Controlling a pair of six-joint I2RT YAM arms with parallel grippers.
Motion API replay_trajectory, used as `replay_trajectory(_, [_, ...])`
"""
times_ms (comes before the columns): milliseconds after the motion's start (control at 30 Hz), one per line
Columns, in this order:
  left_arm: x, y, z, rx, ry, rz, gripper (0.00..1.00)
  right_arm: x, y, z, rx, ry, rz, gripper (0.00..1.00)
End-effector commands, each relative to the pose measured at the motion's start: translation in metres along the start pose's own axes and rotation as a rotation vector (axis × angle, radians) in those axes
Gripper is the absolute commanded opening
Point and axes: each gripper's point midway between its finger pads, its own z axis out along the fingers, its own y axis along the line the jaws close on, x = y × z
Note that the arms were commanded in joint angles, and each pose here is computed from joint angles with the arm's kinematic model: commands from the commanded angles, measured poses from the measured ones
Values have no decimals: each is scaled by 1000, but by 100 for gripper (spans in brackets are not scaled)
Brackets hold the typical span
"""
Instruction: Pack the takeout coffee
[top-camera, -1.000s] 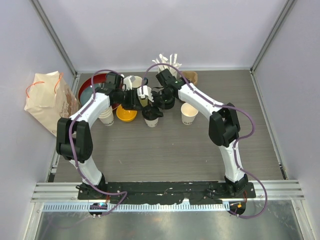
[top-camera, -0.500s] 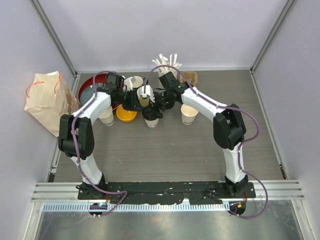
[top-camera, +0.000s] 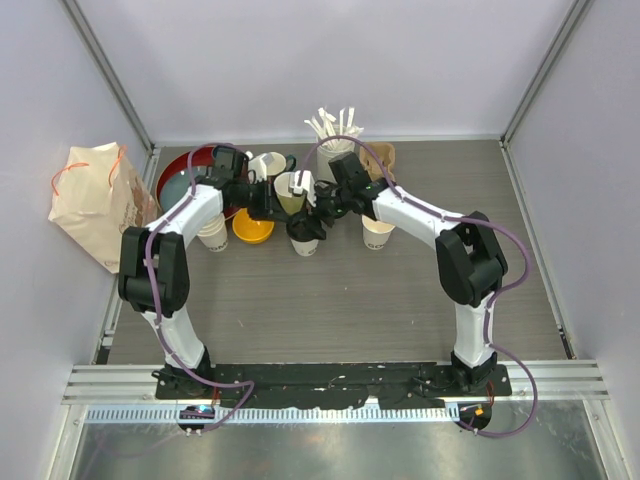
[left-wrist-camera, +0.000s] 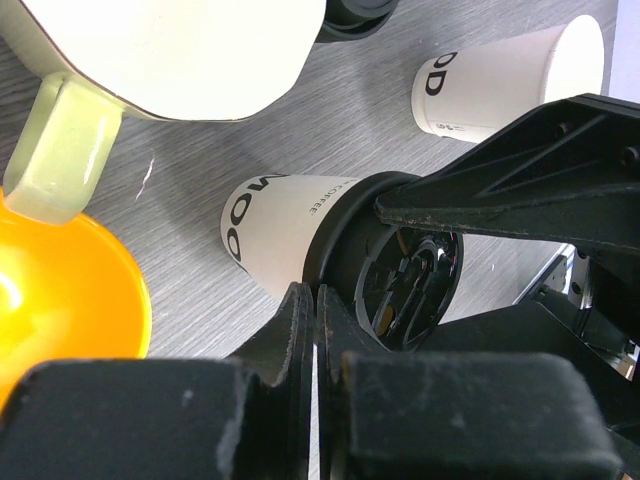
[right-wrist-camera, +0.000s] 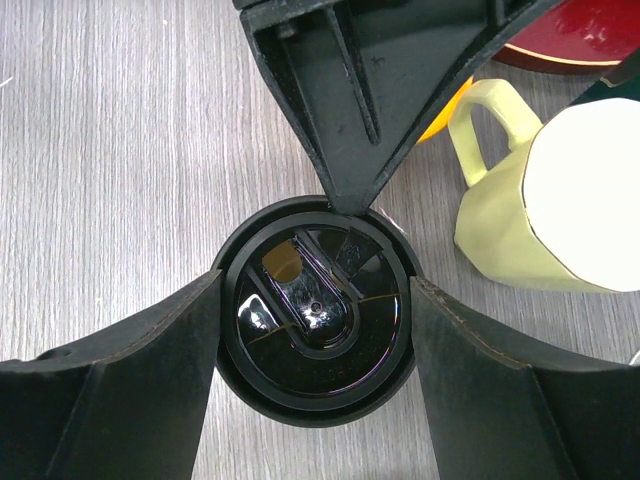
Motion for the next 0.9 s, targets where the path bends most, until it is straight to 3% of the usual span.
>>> replay_trajectory(0, [43, 38, 22, -106, 122, -40, 1, 99, 40, 20, -28, 234, 203, 63])
replay_trajectory(200, [54, 45, 26, -121, 159, -60, 0, 108, 41, 21, -27, 222, 252, 63])
replay_trajectory(367, [39, 36, 19, -113, 130, -33, 3, 106, 32, 16, 7, 230, 256, 62])
replay_trajectory(567, [9, 5, -5, -58, 54, 54, 27, 97, 19, 11, 81, 238, 244, 62])
replay_trajectory(867, [-24, -20, -46, -35, -52, 122, 42, 73, 9, 12, 160, 184, 215, 62])
